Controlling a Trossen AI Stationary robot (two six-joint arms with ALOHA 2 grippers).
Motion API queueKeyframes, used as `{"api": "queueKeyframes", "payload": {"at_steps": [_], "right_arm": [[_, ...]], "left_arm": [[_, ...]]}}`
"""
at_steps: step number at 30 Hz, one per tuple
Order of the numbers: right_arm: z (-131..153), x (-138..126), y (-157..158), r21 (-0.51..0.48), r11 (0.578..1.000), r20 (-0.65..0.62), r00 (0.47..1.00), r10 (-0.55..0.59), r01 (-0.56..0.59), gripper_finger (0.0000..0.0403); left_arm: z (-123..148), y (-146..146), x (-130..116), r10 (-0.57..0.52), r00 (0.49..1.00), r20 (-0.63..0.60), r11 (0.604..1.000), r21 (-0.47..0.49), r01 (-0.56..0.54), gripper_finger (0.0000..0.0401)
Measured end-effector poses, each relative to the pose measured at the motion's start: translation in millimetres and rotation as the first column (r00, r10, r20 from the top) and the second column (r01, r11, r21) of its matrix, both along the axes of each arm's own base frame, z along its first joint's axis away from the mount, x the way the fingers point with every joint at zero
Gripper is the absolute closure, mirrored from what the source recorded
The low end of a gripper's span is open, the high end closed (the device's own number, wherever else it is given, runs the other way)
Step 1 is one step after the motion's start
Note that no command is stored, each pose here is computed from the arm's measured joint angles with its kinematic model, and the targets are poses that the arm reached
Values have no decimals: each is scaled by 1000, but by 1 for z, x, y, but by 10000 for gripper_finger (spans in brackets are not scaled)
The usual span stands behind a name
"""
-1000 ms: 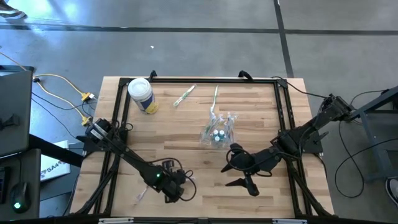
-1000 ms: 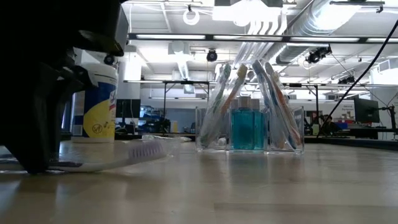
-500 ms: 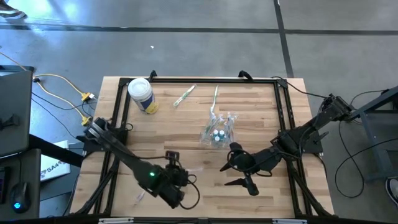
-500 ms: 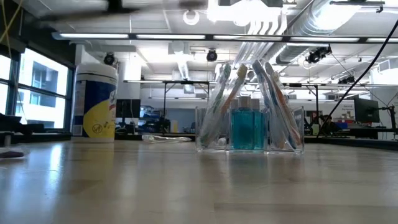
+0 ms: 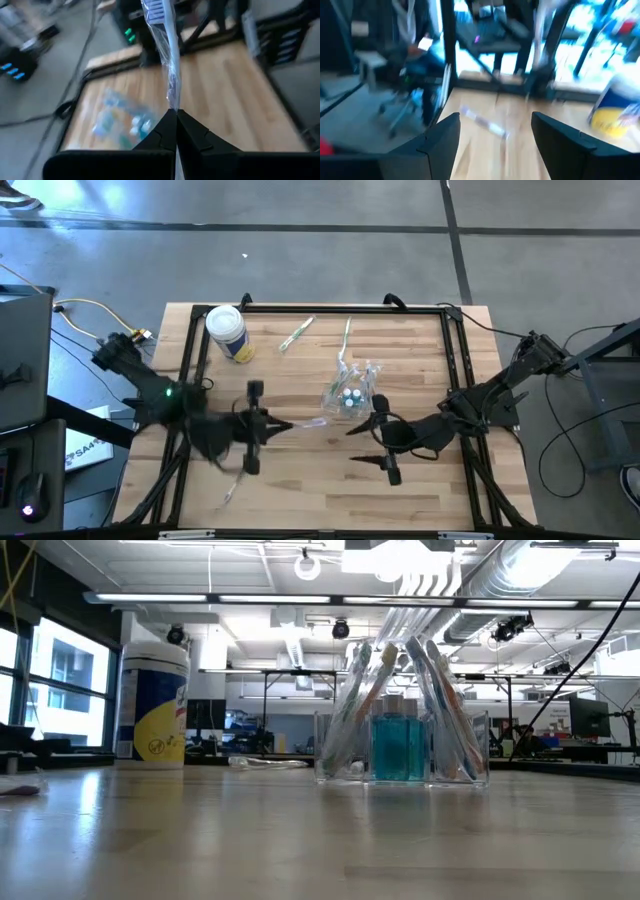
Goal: Pick & Place toothbrushing station
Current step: Put the right violet toothbrush into the right section of the transparent organizer
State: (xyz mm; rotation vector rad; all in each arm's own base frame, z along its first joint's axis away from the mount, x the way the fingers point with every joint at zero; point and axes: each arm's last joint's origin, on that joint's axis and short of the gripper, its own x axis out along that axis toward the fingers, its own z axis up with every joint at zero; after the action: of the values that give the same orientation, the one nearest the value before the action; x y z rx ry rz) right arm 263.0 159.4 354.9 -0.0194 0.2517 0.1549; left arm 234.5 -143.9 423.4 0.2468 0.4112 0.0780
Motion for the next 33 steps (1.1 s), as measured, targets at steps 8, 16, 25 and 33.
{"api": "queueKeyframes", "payload": {"at_steps": [8, 16, 25, 33], "right_arm": [[21, 3, 1, -51, 999, 218, 976, 14, -3, 165], [29, 12, -16, -63, 988, 296, 948, -118, 143, 165], [30, 25, -42, -54, 976, 301, 936, -184, 209, 165], [30, 30, -54, -4, 985, 301, 940, -164, 173, 165]], "left_arm": [[-28, 33, -4, -172, 954, 244, 981, -47, 189, 400], [-62, 55, 15, -316, 833, 455, 928, -33, 370, 401], [-69, 78, 31, -328, 796, 509, 925, 0, 381, 401], [-73, 86, 41, -342, 780, 524, 919, 12, 395, 401]]}}
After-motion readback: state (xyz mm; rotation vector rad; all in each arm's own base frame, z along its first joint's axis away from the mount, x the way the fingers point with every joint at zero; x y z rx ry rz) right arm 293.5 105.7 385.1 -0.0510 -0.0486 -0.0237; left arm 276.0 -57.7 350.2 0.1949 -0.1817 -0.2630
